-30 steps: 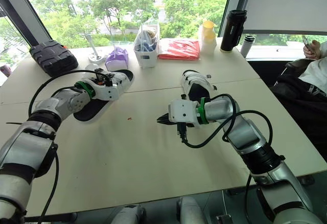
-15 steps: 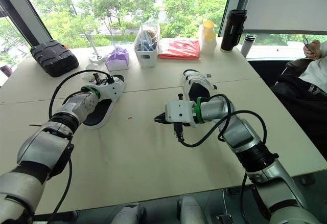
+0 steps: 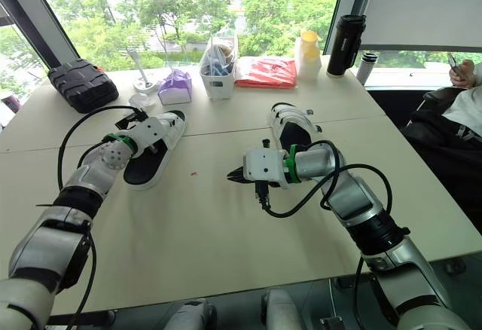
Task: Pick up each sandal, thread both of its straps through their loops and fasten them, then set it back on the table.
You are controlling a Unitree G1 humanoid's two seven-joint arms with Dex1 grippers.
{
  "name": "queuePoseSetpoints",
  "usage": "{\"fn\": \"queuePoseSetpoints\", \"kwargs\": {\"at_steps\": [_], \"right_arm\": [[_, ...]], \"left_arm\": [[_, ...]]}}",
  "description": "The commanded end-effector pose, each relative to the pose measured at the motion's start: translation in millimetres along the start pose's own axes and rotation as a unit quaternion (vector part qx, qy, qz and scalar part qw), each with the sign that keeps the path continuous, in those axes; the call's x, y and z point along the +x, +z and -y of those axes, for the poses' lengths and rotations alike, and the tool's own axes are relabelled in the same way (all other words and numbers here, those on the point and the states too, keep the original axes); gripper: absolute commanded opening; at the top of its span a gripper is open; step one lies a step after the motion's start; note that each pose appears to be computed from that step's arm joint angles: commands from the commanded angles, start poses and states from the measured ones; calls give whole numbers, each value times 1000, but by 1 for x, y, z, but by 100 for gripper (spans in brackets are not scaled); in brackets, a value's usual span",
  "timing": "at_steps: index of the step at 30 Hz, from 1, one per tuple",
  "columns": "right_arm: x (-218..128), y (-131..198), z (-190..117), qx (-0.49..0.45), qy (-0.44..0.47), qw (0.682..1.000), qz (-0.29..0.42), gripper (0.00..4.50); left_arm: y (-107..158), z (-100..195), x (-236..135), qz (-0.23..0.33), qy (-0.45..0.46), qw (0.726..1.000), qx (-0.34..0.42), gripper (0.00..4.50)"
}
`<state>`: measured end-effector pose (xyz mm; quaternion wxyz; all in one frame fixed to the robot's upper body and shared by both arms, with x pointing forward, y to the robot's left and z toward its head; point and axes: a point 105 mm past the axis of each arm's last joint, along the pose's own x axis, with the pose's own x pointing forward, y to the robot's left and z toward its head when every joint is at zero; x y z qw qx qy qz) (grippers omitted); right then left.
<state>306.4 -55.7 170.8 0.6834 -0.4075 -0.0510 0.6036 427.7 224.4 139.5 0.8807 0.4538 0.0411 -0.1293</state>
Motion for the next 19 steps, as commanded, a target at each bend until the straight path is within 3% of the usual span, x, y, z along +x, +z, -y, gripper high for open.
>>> {"fn": "queuePoseSetpoints", "kwargs": {"at_steps": [1,8,12,19], "right_arm": [[-6,7,8,-13,-14,1000,9,0],[-23,0,24,-16,-40,999,-10,0],[-40,-6,37,-14,-67,997,-28,0],[-66,-18,47,7,-101,993,-54,0]], "left_arm": [[3,25,-28,5,-76,994,-77,449],[13,22,-93,9,-127,975,-184,449],[31,16,-125,46,-157,955,-248,449],[54,19,-168,82,-209,928,-298,449]]}}
